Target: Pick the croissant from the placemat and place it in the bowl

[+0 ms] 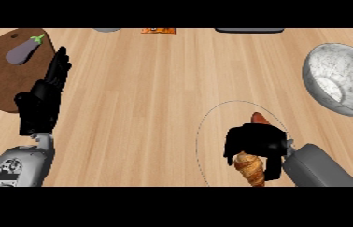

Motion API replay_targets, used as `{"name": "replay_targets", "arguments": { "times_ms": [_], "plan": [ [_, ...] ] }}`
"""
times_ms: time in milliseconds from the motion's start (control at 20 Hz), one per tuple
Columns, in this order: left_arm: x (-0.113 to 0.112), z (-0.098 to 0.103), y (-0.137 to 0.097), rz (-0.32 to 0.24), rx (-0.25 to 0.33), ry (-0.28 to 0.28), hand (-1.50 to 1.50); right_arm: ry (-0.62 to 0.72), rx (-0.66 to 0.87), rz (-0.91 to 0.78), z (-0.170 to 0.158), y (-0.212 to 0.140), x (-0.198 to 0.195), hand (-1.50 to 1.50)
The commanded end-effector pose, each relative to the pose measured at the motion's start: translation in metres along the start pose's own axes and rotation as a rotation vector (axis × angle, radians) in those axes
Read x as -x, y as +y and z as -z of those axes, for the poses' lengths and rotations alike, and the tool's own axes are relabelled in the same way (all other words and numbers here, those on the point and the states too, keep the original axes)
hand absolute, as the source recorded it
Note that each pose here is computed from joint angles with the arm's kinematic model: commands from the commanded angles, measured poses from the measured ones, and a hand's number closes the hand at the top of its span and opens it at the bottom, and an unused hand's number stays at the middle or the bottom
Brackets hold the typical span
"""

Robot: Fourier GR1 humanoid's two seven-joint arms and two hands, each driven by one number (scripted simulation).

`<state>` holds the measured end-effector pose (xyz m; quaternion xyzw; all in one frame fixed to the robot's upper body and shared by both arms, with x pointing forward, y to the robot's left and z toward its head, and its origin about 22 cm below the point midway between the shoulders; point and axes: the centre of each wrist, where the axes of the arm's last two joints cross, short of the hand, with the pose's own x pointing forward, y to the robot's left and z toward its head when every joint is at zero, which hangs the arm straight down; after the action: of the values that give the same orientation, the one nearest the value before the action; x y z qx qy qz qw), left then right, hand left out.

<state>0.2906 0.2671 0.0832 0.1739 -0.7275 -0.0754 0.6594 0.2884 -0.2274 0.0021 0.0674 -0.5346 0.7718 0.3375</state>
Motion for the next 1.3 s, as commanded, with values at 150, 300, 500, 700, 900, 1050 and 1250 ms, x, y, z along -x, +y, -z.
{"name": "replay_targets", "arguments": {
  "times_ms": [150,300,500,700,900,1050,1250],
  "plan": [
    [0.009,0.009,0.001,0.0,-0.008,0.008,0.0,-0.078,0.009,0.004,0.019,0.003,0.005,1.5],
    [-0.004,-0.008,-0.003,0.0,-0.006,0.004,0.0,-0.099,0.04,0.031,0.005,0.019,0.006,1.5],
    [0.003,-0.002,0.001,-0.005,-0.003,0.007,0.0,0.329,0.246,0.245,0.035,-0.014,0.011,1.5],
    [0.005,-0.004,0.003,0.0,-0.018,0.012,0.0,0.682,0.44,0.417,0.035,-0.01,0.025,1.5],
    [0.006,-0.005,-0.006,-0.002,0.016,0.013,0.0,0.867,0.625,0.45,0.085,-0.065,-0.007,1.5],
    [0.002,-0.001,-0.007,-0.009,0.019,-0.009,0.0,0.935,0.84,0.504,0.086,-0.099,-0.022,1.5],
    [0.001,0.0,-0.01,0.008,0.037,-0.005,0.0,0.954,1.136,0.497,0.092,-0.145,-0.053,1.5]
  ]
}}
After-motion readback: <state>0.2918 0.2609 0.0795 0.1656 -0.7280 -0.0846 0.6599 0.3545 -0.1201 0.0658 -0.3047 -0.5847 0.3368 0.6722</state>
